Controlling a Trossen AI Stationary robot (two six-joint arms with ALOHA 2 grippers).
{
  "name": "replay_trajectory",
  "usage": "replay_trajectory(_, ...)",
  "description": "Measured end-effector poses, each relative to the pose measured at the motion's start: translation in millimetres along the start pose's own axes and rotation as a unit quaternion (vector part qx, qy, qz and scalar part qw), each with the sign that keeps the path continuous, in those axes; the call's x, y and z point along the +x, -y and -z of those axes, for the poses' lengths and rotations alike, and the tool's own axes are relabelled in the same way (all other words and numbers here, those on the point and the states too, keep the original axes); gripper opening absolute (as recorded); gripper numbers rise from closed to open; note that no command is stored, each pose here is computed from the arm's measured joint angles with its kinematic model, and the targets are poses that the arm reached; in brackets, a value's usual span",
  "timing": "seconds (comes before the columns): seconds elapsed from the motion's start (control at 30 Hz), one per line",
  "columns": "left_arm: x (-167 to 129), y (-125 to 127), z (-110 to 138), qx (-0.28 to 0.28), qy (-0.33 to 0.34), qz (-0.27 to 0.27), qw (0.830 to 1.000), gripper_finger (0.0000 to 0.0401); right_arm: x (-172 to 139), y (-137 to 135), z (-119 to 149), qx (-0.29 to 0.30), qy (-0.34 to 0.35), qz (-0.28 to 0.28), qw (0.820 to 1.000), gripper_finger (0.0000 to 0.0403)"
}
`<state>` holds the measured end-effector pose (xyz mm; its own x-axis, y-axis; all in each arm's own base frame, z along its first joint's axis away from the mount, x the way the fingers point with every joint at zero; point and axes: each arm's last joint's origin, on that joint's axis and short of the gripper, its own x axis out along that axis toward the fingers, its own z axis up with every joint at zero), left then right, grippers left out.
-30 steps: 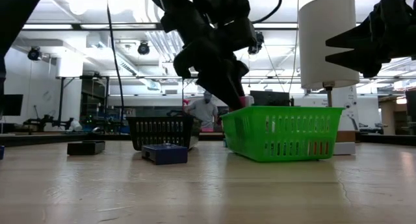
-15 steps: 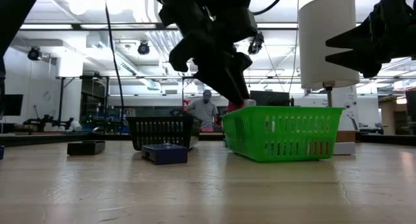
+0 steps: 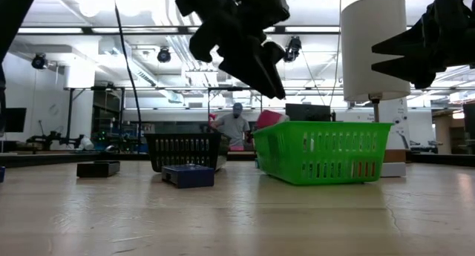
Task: Pick & Place Office items
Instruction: Put the violet charger adapter into the green bin
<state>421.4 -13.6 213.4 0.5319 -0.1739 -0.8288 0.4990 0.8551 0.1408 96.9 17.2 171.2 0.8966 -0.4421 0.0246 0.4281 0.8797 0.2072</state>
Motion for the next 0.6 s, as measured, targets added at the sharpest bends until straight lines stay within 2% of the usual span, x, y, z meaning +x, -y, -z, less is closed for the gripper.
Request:
replay_trajectory(0.23,-13,6,-1,-0.012,-0.01,0.007,1.0,0.0172,0,0,0,0.0,0.0,0.0,1.0,0.0309)
replay_trajectory(0.5,-52,9,-3,-0.132,-0.014,-0.004,0.991,0.017,0,0,0,0.001,0.0,0.0,1.0,0.0308)
replay_trajectory(0.6,-69,12,-4,-0.148,-0.006,-0.01,0.989,0.0171,0,0,0,0.001,0.0,0.0,1.0,0.0311)
